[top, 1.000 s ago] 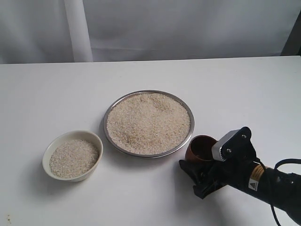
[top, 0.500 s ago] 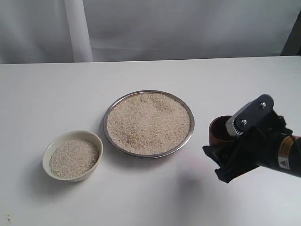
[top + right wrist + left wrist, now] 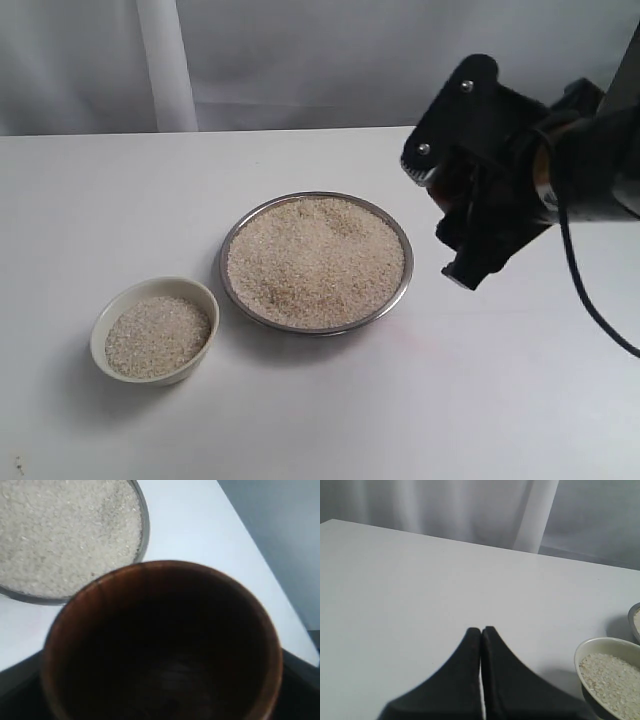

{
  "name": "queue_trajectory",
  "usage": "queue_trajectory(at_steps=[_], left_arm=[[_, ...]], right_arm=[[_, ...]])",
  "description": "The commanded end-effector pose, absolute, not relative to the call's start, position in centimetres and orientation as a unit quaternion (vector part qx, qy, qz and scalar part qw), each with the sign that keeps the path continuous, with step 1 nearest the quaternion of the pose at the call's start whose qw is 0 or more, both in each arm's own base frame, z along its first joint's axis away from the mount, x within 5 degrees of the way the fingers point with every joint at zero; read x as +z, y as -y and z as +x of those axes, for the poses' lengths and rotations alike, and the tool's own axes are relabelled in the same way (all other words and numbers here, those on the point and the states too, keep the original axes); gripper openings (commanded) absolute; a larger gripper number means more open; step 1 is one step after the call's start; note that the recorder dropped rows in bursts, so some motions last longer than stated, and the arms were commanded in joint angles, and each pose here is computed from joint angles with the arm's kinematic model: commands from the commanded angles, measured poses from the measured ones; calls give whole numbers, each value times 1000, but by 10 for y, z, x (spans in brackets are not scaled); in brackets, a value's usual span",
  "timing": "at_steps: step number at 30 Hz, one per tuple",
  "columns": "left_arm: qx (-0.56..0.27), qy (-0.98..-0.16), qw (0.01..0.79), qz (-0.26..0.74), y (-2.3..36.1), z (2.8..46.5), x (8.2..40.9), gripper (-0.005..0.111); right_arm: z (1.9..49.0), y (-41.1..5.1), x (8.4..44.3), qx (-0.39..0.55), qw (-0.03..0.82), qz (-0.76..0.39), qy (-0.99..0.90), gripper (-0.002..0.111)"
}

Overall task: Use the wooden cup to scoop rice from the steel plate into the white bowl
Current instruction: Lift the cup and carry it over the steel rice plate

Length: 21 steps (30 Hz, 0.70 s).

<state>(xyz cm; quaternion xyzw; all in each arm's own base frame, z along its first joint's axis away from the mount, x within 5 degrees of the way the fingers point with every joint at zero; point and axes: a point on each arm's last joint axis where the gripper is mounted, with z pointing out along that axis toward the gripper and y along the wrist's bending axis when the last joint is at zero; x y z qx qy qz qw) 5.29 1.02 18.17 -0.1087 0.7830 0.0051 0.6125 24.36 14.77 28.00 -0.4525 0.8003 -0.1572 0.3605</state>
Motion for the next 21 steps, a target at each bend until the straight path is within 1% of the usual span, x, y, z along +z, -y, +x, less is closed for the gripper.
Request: queue_trajectory(at_steps=[1, 7, 14, 21], left_arm=[[0, -780, 616, -108, -10, 53, 183, 0], [0, -780, 616, -108, -10, 53, 183, 0], [0, -780, 616, -108, -10, 53, 183, 0], [0, -780, 616, -108, -10, 53, 183, 0]], right_arm=[[265, -164, 289, -244, 318, -504, -765, 0], [309, -192, 286, -332, 279, -569, -699, 0], [354, -225, 259, -409, 219, -666, -584, 0], [383, -247, 227, -449, 180, -709, -513, 0]])
